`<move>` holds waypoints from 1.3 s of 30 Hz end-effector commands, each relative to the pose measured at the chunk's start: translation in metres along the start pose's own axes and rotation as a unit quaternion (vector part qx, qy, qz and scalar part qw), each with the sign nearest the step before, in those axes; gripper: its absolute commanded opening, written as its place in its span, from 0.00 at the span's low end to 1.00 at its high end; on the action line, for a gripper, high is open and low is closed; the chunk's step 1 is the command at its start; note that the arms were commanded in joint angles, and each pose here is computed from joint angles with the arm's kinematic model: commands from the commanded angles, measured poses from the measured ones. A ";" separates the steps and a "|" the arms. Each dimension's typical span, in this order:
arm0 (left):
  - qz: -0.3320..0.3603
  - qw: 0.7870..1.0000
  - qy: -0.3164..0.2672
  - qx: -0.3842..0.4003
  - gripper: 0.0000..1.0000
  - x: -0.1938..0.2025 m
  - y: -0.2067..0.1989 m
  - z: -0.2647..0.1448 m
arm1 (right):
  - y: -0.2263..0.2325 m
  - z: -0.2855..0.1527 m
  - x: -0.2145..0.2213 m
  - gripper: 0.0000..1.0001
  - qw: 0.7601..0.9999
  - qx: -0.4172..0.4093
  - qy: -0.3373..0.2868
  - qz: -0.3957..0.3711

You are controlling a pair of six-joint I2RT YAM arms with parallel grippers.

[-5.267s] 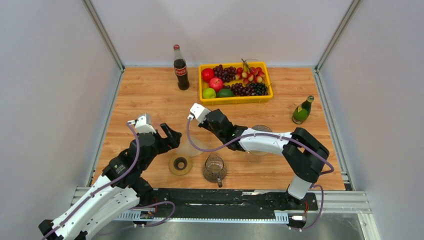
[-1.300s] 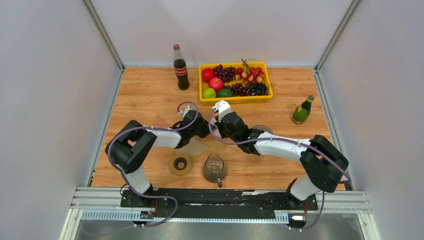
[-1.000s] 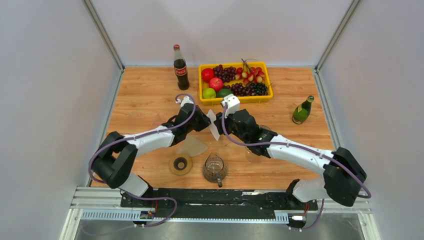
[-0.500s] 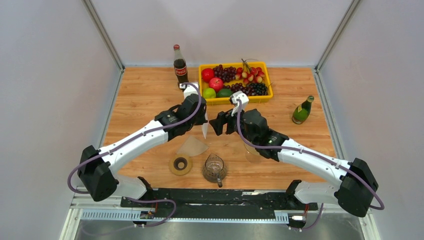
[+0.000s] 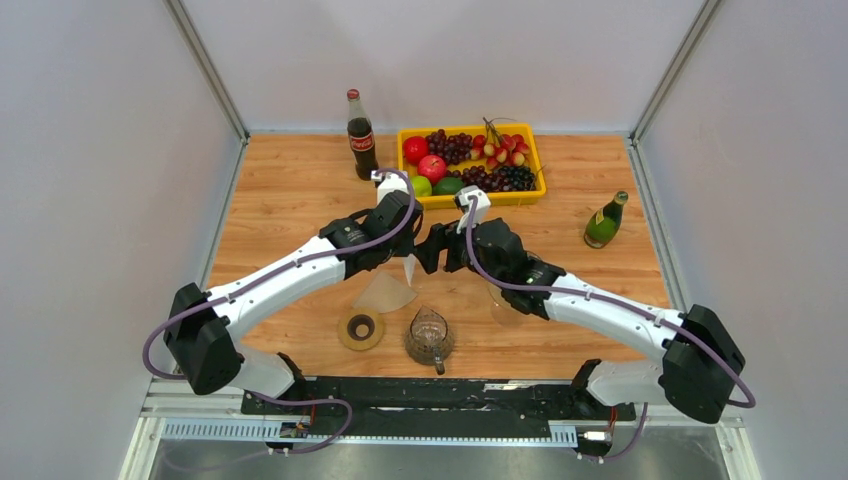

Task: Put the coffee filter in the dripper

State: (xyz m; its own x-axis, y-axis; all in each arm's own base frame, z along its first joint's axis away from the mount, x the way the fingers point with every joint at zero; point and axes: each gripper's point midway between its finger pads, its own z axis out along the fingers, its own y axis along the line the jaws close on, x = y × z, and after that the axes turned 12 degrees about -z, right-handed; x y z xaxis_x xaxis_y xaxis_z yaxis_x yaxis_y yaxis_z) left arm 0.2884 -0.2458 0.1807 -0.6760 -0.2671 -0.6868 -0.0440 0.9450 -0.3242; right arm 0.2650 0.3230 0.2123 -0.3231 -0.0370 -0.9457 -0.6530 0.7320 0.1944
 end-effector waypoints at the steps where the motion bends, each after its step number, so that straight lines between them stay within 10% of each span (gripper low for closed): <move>1: -0.021 0.999 -0.010 0.036 0.00 -0.011 -0.015 -0.011 | 0.003 0.010 -0.005 0.77 0.999 0.002 -0.010 0.036; 39: -0.035 0.997 -0.036 0.060 0.00 -0.015 -0.031 -0.022 | -0.025 0.047 0.028 0.57 0.989 0.112 0.053 0.076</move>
State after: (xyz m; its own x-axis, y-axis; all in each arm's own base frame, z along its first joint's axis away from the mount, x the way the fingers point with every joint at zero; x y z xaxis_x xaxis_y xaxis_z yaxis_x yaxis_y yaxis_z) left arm 0.2809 -0.2627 0.1913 -0.6659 -0.2877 -0.6884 -0.0098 0.9260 -0.3775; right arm 0.3032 0.3247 0.1512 -0.4956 -0.0162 -0.8684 -0.4154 0.8825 0.2206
